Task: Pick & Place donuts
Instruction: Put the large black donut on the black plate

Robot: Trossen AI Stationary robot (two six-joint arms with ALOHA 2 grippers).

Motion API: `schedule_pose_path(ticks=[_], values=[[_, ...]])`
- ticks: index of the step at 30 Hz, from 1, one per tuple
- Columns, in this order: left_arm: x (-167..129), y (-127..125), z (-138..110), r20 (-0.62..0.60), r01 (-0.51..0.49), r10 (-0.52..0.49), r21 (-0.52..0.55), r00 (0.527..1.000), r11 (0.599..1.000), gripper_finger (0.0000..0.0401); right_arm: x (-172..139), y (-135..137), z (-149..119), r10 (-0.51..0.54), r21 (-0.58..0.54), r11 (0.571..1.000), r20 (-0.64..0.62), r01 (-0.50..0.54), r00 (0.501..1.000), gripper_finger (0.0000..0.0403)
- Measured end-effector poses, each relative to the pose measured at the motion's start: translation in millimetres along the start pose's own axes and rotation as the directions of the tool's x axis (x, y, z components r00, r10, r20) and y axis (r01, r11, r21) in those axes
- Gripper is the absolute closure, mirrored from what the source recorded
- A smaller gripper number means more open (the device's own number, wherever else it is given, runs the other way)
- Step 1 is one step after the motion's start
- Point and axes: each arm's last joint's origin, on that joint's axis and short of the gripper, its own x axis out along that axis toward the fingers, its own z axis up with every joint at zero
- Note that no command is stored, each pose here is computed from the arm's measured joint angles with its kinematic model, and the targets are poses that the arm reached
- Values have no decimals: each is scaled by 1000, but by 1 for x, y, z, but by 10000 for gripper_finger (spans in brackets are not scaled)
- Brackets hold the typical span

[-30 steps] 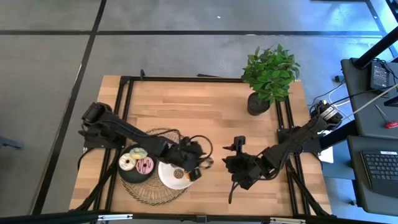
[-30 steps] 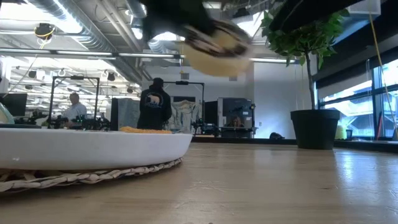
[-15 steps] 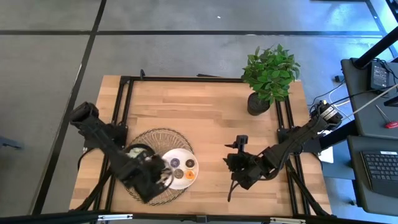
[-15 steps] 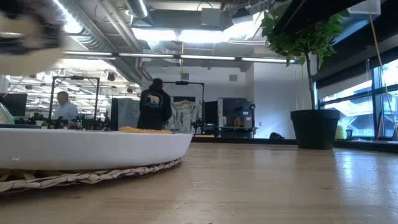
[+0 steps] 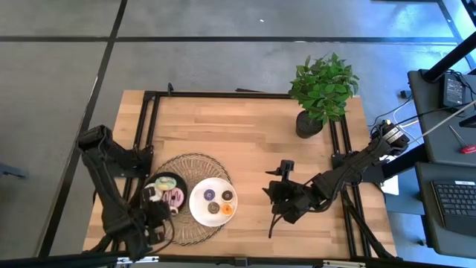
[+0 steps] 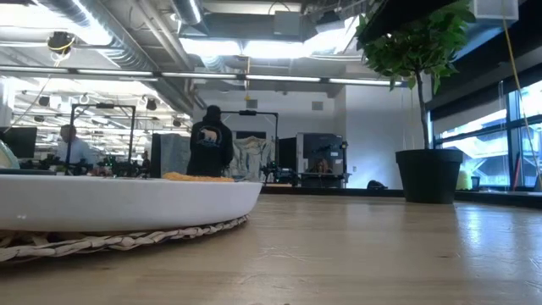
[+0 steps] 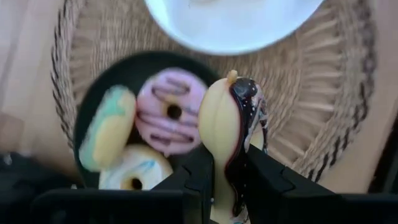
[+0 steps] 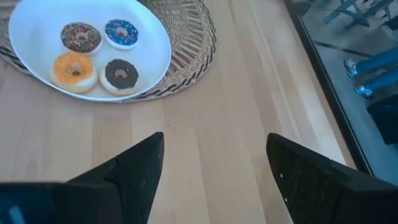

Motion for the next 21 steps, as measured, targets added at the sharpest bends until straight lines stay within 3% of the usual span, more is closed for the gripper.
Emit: schedule_pose_path(ticks=[7,14,21], values=[[15,6,-27,-66,-58,54,-57,996,997,338,0,1,3,9,-2,1000,27,-9,1000,119],[21,2,-31,-56,-11,8,-66,998,998,338,0,2,4,12,9,1000,37,-13,999,119],[33,8,-37,-58,-52,49,-46,997,998,338,0,2,5,13,14,1000,38,-14,999,119]])
